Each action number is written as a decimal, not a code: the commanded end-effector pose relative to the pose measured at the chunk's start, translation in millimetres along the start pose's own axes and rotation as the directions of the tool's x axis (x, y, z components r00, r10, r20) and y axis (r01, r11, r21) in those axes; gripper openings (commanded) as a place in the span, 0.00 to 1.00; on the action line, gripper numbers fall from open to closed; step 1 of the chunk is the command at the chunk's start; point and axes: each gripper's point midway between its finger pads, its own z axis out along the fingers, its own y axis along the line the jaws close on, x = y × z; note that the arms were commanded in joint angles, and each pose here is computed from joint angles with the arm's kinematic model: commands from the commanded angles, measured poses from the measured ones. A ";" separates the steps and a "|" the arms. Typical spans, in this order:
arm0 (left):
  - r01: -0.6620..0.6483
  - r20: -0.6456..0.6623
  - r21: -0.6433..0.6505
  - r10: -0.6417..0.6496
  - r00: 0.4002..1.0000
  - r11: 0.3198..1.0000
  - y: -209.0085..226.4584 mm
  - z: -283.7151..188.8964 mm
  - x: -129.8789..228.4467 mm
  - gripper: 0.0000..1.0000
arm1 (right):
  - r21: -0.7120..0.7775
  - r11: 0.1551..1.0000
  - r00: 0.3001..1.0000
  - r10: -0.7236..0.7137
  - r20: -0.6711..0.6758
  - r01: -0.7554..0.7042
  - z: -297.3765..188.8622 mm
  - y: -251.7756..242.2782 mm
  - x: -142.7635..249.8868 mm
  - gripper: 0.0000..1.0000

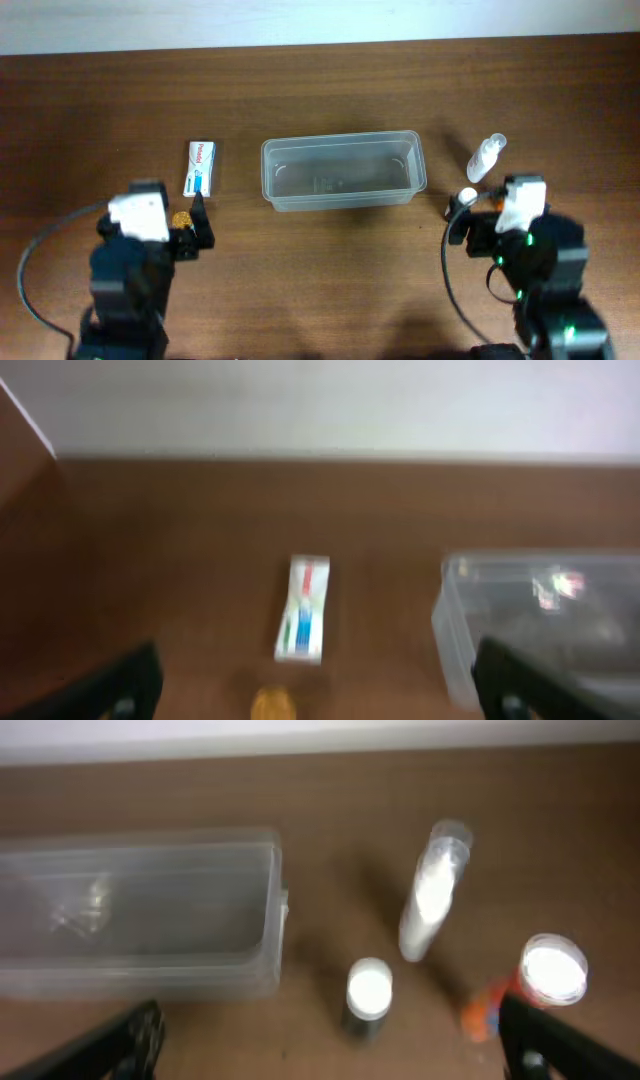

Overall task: Pack container
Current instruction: 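Move right gripper to the black-capped bottle and grasp it, then lift the black-capped bottle and lower it into the container's right end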

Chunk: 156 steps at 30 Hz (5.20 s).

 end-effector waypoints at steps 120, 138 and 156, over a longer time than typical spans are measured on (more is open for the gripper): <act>0.013 -0.662 0.138 0.083 0.745 0.990 -36.3 83.1 48.9 0.99 | -0.121 0.988 0.819 -0.148 -0.554 0.096 119.5 68.7 -47.6 0.16; 0.013 -0.662 0.138 0.083 0.745 0.990 -36.3 83.1 48.9 0.99 | -0.153 0.984 0.694 -0.177 -0.698 0.097 203.2 84.4 26.4 0.16; 0.013 -0.662 0.138 0.083 0.745 0.990 -36.2 83.0 49.0 0.99 | -0.153 0.983 0.698 -0.177 -0.694 0.097 204.7 84.7 25.8 0.44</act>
